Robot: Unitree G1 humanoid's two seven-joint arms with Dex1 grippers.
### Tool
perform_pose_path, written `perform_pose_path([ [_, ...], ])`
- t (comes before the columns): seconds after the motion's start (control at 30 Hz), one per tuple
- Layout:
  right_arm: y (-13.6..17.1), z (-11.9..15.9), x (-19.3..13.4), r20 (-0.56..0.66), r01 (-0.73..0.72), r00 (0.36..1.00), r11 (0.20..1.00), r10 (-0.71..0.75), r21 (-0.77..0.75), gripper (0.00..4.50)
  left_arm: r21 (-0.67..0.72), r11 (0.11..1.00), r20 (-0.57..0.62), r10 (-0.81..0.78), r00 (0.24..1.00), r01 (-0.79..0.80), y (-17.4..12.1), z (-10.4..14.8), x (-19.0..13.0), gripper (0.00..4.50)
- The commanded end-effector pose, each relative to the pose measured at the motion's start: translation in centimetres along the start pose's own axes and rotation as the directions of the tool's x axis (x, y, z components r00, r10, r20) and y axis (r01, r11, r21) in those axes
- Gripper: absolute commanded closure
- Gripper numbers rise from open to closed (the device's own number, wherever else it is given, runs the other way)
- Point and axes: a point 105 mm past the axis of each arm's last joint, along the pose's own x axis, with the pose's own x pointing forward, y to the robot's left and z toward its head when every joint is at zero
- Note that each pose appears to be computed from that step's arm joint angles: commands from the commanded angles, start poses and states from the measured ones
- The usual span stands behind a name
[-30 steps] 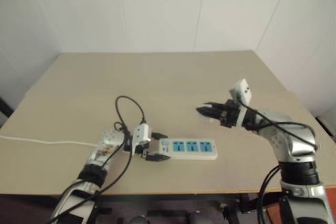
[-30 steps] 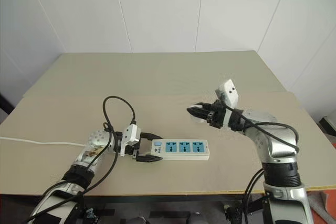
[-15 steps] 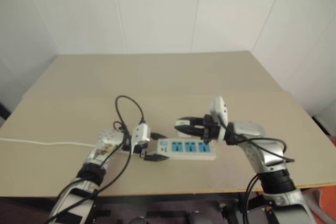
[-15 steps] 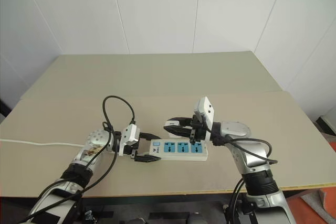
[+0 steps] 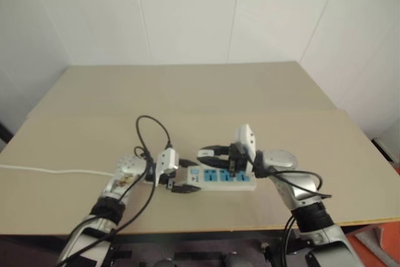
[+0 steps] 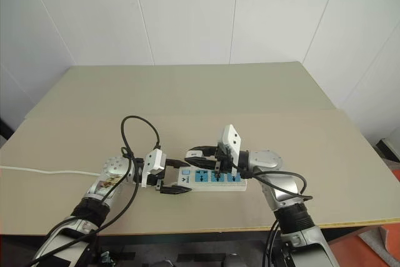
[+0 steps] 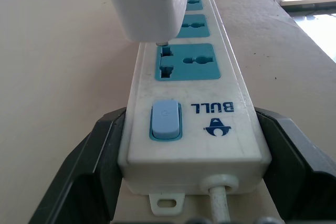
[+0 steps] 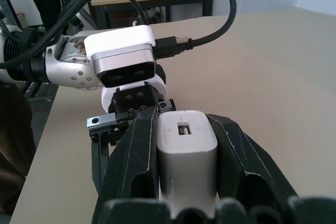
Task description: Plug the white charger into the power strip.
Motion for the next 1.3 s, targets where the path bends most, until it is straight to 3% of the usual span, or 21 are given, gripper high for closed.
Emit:
perform_pose_path([
  [0.03,0.5,0.5,0.2,0.004,-0.036,0.999,0.998,0.036,-0.059,3.32,-0.053,0.997,-0.059,-0.058,0.997,0.055,-1.5,-1.8,0.1,1.24],
  [1.3,-1.6,-1.7,-0.7,-0.053,0.048,0.997,0.997,-0.051,-0.064,3.32,-0.067,0.997,-0.069,-0.05,0.996,0.046,-2.0,-2.0,-0.6,1.24],
])
